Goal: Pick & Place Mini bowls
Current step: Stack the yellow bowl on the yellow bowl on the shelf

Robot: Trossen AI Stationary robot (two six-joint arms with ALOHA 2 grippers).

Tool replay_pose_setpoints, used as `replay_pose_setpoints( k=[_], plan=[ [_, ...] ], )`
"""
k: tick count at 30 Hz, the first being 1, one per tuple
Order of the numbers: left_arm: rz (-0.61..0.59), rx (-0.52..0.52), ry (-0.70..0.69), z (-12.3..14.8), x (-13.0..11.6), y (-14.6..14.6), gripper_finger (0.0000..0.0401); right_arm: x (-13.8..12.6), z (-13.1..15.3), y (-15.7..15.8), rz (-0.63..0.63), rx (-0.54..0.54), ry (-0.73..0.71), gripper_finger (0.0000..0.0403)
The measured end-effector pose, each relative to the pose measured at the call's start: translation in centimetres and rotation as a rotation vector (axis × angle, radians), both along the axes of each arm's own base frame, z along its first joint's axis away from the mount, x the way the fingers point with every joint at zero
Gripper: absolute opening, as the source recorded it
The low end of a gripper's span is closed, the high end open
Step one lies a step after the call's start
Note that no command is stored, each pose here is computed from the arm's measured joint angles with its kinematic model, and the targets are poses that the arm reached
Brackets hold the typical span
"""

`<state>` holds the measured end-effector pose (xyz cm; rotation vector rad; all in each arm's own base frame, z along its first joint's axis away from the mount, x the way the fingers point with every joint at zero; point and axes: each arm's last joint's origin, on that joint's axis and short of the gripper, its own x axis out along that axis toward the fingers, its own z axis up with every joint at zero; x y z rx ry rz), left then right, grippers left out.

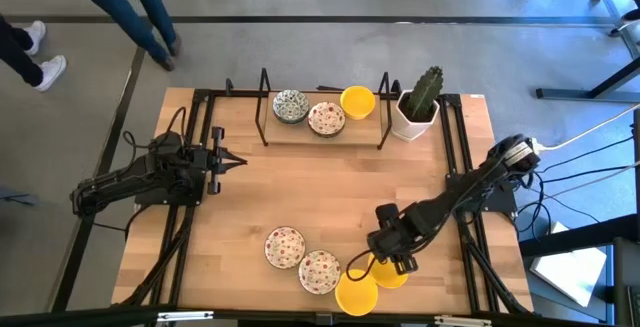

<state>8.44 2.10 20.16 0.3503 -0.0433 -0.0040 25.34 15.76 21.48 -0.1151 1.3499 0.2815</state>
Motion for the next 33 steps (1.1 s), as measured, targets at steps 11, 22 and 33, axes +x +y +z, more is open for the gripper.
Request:
replay_pose_setpoints(
  k=[11, 22, 33],
  plan=[
    [0.0, 0.0, 0.0, 0.0, 0.0, 0.0, 0.0006, -0.3, -3.7, -0.1, -0.019, -0.029, 0.086, 0.0248],
    [0.0, 0.001, 0.0, 0.0, 0.0, 0.0, 0.0006, -0.1, -4.4, 0.0, -0.008, -0.042, 0.101, 0.0147],
    [0.0, 0.001, 0.0, 0.0, 0.0, 0.0, 0.0006, 0.1, -4.3, -0.6, -0.031, -0.034, 0.109, 0.0016]
  ],
)
